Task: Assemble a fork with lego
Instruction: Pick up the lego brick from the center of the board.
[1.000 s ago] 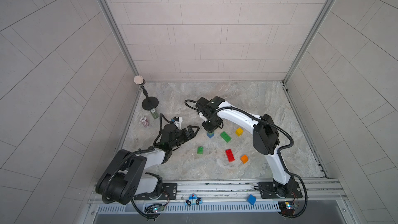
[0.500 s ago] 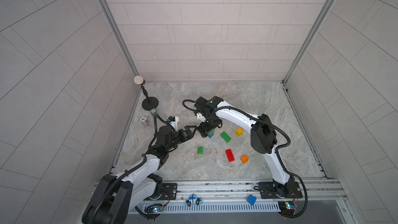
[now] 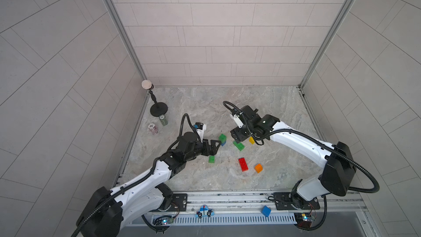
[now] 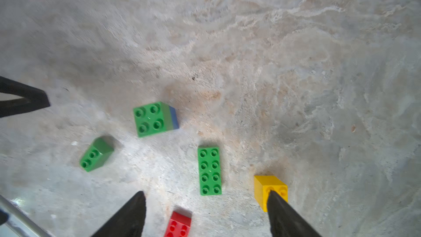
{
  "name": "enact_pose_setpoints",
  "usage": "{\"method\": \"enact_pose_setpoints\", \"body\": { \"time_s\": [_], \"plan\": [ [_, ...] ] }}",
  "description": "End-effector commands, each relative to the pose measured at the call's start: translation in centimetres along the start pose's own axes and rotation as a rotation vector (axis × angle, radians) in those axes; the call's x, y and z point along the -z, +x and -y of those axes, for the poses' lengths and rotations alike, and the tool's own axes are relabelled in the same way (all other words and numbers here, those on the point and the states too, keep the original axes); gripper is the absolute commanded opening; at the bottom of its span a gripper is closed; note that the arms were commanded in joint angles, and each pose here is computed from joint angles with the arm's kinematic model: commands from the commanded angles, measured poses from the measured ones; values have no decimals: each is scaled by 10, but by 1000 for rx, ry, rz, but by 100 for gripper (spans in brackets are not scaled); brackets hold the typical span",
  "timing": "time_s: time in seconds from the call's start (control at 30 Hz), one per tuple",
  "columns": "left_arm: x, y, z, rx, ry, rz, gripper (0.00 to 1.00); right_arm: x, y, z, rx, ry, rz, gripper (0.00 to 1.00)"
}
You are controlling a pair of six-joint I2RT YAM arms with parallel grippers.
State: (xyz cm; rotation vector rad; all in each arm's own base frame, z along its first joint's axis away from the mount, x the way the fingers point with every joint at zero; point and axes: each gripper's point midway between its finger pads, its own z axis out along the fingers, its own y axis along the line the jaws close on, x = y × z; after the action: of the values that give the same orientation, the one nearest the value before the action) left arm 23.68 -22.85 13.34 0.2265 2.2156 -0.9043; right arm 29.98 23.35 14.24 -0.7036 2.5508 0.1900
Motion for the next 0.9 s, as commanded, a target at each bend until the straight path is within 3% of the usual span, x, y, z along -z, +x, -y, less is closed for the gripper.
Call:
{"method": "enact_pose_setpoints", "body": {
  "time_s": [0.0,0.33,0.5,0.63,0.87],
  "plan": [
    [-8,-1,6,-41,-11,8,96,-16,35,9,7,2,-108,72],
    [-20,19,6,-18,-4,-24,95,-60,62,7,32,-40,-227,62],
    [-19,22,0,-4,-23,-17,94,-64,70,6,67,-21,-261,58],
    [-15,18,-10,41,-41,54,93,-71,75,6,85,12,-290,55],
    [-13,19,-16,50,-55,55,92,-80,76,4,88,19,-310,53]
  ]
}}
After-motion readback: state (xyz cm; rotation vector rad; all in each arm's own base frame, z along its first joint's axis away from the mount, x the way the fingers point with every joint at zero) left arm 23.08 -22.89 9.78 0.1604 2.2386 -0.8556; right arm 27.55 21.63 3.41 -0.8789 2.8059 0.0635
